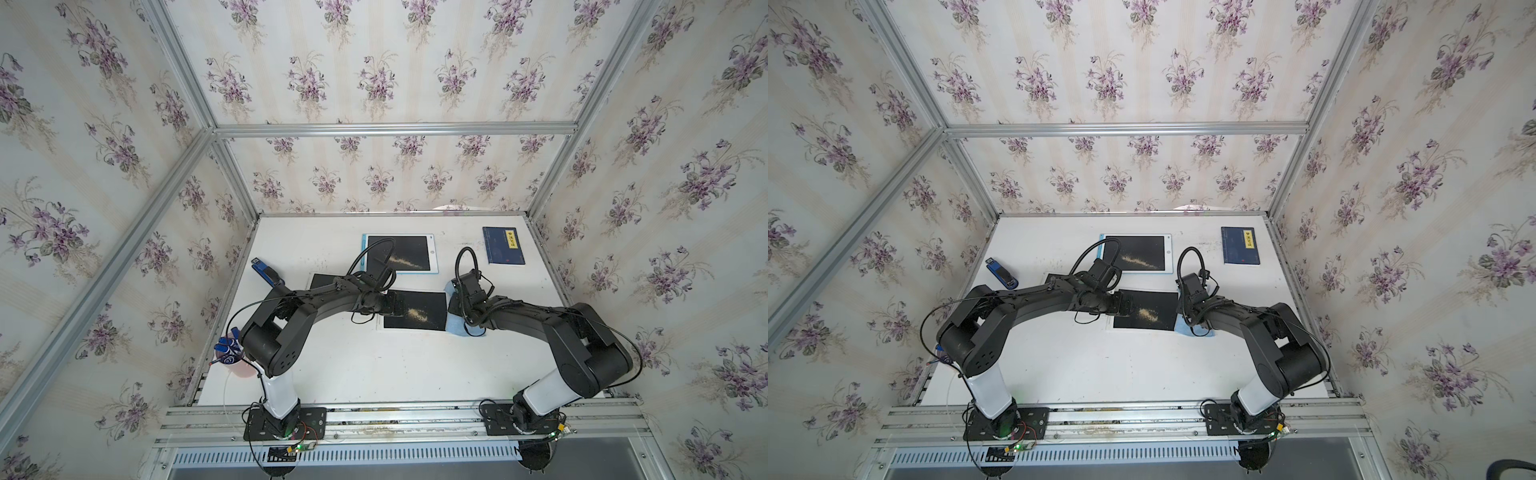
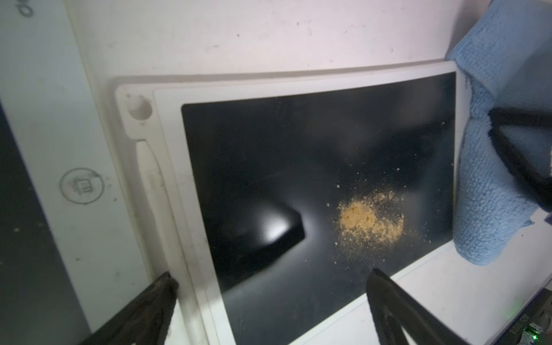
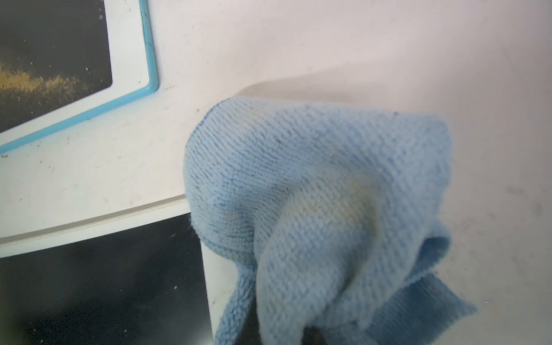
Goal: Wipe the drawing tablet
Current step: Move the drawing tablet to the center of the board.
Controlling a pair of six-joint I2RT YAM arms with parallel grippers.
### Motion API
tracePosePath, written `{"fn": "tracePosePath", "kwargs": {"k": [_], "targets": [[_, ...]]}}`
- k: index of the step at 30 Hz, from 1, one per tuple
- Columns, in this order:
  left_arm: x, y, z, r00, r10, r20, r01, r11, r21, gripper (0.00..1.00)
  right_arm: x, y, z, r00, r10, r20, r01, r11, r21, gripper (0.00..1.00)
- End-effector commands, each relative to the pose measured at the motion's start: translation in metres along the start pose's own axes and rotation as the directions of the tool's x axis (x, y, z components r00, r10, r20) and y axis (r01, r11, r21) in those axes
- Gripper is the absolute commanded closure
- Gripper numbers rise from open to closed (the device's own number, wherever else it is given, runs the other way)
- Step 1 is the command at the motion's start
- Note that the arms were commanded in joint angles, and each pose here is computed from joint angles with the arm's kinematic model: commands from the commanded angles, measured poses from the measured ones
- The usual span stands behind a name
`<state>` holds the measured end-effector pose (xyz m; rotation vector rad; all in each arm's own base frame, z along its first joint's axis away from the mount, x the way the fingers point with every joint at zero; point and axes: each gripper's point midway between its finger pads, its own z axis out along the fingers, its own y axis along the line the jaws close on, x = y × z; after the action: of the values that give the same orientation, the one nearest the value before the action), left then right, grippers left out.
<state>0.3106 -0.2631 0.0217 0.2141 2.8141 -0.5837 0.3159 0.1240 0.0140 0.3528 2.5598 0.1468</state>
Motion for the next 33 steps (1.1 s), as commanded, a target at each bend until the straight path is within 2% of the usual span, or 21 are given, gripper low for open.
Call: {"fn": "tracePosePath", "kwargs": {"k": [1,5,10,19,26,30,33], "targets": [[0.046,-0.011,0.007,0.987,-0.040,-0.157,0.053,0.995,0.080,0.00,0.052,0.000,-0.011,0.972,-0.034,-0.231,0.023,0.999,-0.050,1.00],[0.057,-0.023,0.010,0.986,-0.027,-0.165,0.046,0.993,0.113,0.00,0.036,-0.011,-0.016,0.981,-0.039,-0.188,0.042,0.999,0.012,1.00],[0.062,-0.040,0.016,0.985,-0.021,-0.174,0.048,0.988,0.150,0.00,0.014,-0.015,-0.004,0.982,0.032,-0.187,-0.033,0.999,0.001,1.00],[0.041,-0.064,0.029,0.985,0.006,-0.171,0.031,0.977,0.210,0.00,-0.038,-0.041,0.022,0.977,0.147,-0.155,-0.144,0.989,0.028,1.00],[0.022,-0.079,0.039,0.984,0.024,-0.177,0.017,0.974,0.227,0.00,-0.071,-0.069,0.024,0.969,0.217,-0.117,-0.211,0.976,0.056,1.00],[0.017,-0.067,0.035,0.984,0.053,-0.167,-0.027,0.988,0.150,0.00,-0.084,-0.073,0.013,0.969,0.236,-0.077,-0.232,0.971,0.062,1.00],[0.010,-0.045,0.024,0.985,0.100,-0.142,-0.101,0.995,0.004,0.00,-0.100,-0.075,-0.003,0.974,0.225,-0.022,-0.223,0.972,0.069,1.00]]}}
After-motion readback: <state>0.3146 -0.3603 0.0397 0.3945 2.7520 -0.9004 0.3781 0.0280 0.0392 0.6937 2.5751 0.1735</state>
